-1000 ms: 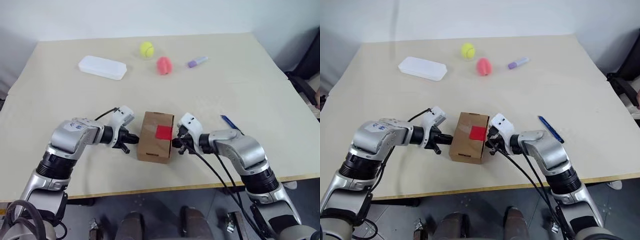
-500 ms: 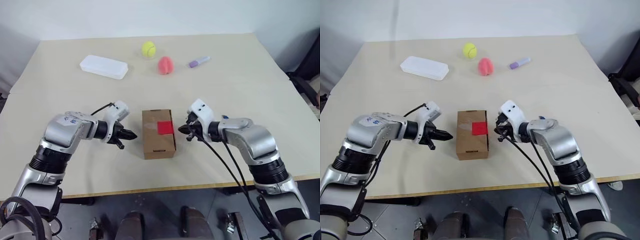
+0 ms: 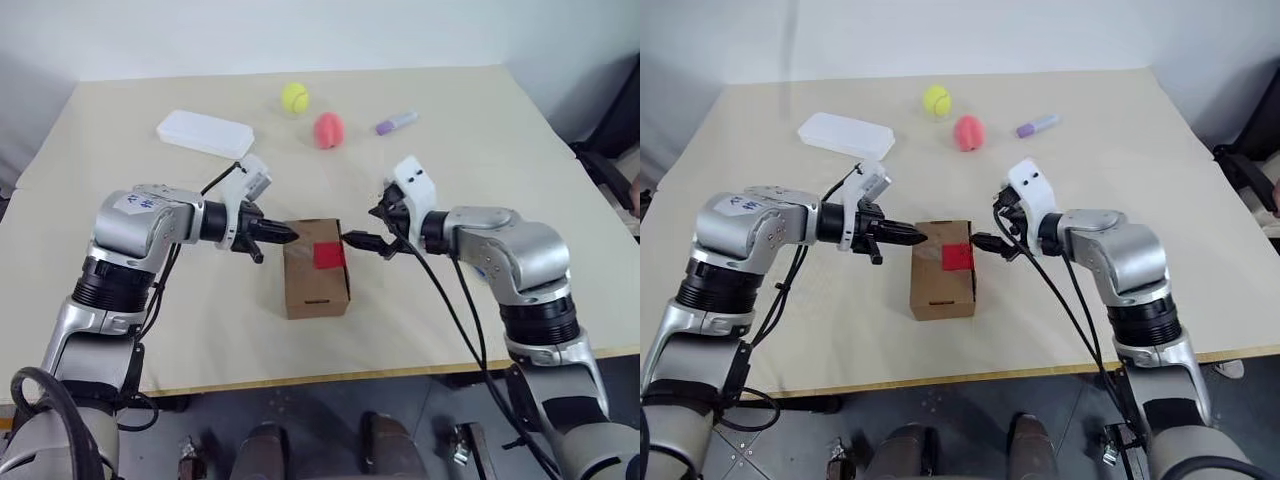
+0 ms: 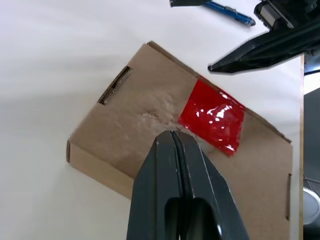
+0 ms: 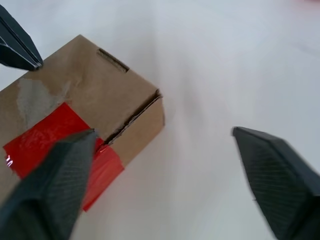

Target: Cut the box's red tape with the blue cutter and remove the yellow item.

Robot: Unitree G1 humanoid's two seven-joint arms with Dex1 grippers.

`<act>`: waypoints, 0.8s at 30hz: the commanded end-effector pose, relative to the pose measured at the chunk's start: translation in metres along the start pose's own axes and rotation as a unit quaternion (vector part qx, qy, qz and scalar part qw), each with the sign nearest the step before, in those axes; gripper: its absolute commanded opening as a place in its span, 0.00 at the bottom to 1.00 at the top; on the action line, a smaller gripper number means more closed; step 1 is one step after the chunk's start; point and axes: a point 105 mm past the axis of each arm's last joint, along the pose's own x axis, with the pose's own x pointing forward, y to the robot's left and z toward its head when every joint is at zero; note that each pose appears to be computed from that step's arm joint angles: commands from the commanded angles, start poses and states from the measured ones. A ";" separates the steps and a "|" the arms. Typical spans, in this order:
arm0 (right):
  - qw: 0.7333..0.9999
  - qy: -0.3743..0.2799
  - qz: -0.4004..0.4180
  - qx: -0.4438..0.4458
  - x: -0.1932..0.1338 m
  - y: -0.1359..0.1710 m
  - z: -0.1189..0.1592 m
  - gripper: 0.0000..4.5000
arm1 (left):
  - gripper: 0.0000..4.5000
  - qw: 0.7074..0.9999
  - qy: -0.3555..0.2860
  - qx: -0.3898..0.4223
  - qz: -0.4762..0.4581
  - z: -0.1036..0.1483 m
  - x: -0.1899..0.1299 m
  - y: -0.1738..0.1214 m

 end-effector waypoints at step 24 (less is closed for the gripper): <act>0.985 0.152 -0.002 -0.083 -0.015 -0.011 -0.083 0.99 | 0.00 0.997 0.059 0.053 -0.021 -0.017 0.019 -0.007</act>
